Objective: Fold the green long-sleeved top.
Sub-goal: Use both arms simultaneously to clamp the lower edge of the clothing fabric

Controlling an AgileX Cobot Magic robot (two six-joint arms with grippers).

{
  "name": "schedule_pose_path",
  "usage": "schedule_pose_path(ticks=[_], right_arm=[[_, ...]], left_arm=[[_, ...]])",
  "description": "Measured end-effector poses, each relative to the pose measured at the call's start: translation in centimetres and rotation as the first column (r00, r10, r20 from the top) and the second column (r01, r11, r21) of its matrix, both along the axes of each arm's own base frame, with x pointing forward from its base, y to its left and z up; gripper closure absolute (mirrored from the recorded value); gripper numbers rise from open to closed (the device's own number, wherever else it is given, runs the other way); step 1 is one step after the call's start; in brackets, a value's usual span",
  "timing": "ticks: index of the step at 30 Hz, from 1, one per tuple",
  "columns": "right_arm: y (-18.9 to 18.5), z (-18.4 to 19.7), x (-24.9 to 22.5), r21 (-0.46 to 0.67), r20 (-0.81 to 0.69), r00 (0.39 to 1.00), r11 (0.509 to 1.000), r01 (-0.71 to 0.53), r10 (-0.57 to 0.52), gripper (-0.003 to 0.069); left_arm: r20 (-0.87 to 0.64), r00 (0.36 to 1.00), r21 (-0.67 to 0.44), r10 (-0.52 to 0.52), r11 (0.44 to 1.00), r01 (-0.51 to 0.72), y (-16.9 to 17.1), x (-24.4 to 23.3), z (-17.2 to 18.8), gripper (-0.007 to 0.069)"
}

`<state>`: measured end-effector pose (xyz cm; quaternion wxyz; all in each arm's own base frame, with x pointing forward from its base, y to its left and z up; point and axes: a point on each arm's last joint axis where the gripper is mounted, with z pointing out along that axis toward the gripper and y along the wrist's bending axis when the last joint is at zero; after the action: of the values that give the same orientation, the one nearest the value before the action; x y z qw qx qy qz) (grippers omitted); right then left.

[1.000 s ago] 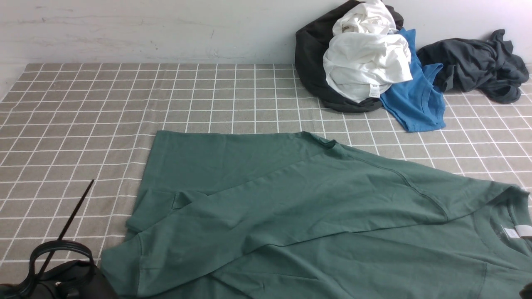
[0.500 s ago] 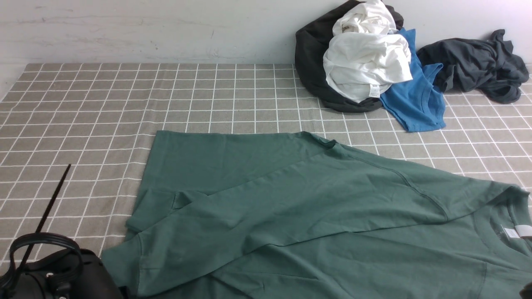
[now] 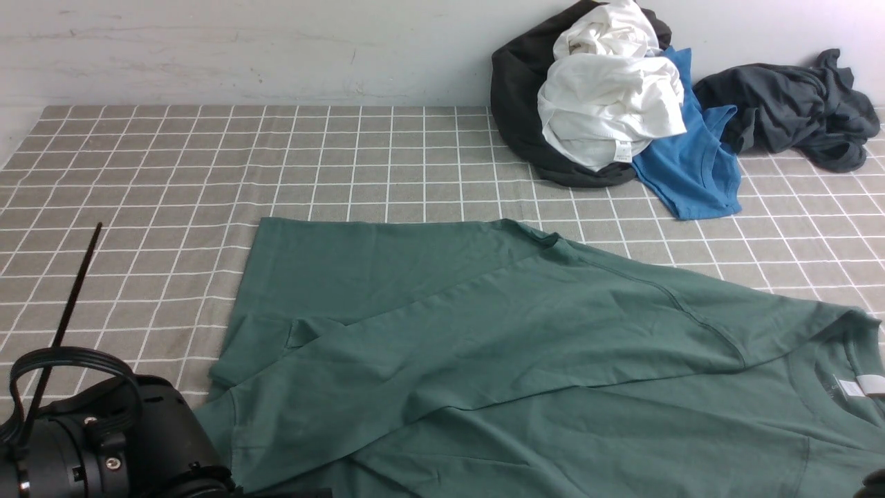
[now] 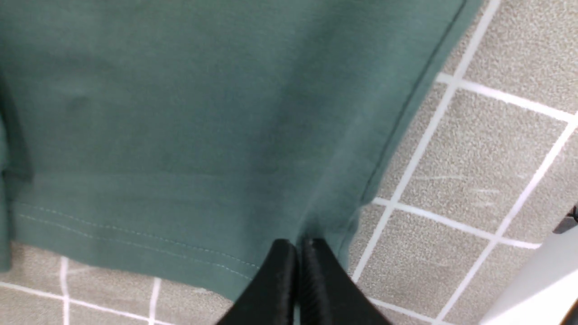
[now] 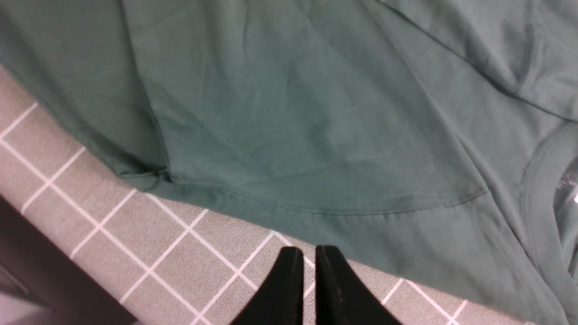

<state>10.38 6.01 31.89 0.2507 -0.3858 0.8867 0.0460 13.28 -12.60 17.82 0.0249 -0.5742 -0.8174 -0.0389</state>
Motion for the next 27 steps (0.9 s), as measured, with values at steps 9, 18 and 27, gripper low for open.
schedule_pose_path(ticks=[9, 18, 27], right_arm=[[1.4, -5.8, 1.5, -0.127, -0.078, 0.973, 0.965, -0.228, 0.219, 0.0303], [0.9, -11.2, 3.7, -0.354, 0.013, 0.933, 0.874, -0.333, 0.36, 0.0193], [1.1, -15.2, 4.8, -0.44, -0.073, 0.889, 0.785, -0.436, 0.453, 0.0208]], left_arm=[[0.014, 1.0, -0.024, 0.003, 1.0, -0.003, -0.2, 0.1, 0.0, 0.0629], [0.004, 1.0, -0.035, 0.013, 0.999, -0.013, -0.3, 0.0, 0.0, 0.0629], [-0.007, 1.0, -0.046, 0.025, 0.999, -0.025, -0.4, -0.1, 0.0, 0.0629]])
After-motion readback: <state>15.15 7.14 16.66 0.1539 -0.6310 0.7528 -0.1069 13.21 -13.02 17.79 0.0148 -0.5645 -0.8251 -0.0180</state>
